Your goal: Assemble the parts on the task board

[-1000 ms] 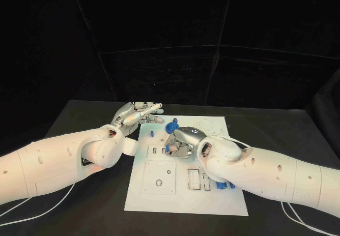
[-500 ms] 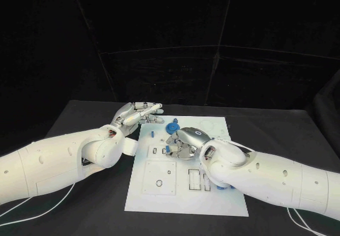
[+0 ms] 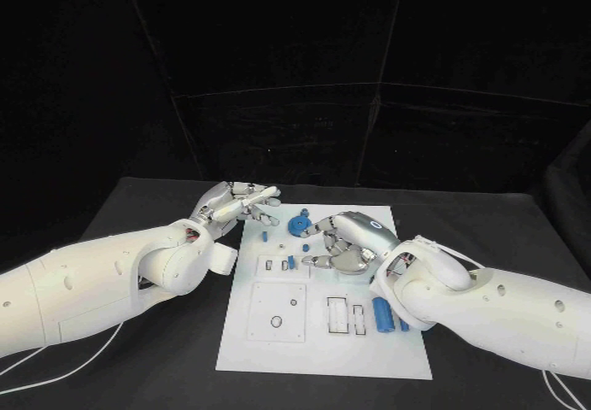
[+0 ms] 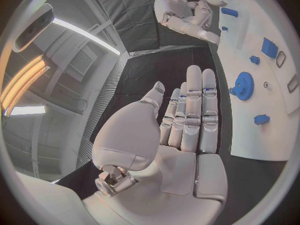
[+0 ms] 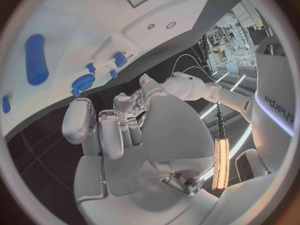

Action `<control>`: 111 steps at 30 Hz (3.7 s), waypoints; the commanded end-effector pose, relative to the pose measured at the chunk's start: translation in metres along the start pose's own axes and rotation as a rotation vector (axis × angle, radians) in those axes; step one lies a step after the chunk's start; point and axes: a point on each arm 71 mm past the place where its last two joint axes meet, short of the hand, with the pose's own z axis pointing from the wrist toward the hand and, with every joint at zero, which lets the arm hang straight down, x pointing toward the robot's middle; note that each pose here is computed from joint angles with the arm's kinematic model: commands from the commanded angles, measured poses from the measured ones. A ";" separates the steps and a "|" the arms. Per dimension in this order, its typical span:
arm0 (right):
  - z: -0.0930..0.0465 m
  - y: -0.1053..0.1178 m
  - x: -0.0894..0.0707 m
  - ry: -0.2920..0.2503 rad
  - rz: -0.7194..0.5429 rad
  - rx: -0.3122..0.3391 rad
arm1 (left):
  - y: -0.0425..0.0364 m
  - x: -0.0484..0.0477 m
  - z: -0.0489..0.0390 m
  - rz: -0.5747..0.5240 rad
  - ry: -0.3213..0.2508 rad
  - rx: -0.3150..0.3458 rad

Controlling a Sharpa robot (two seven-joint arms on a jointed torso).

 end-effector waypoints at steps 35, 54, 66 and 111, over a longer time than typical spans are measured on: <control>-0.050 -0.063 -0.097 -0.044 0.273 0.225 | 0.0087 0.0270 0.0443 1.018 0.330 -0.784; -0.038 -0.079 -0.101 -0.167 0.408 0.262 | 0.0161 0.0409 0.0543 1.056 0.360 -0.804; -0.033 -0.081 -0.099 -0.176 0.431 0.263 | 0.0178 0.0462 0.0572 1.059 0.372 -0.795; -0.020 -0.083 -0.091 -0.149 0.445 0.275 | 0.0200 0.0612 0.0599 1.060 0.431 -0.783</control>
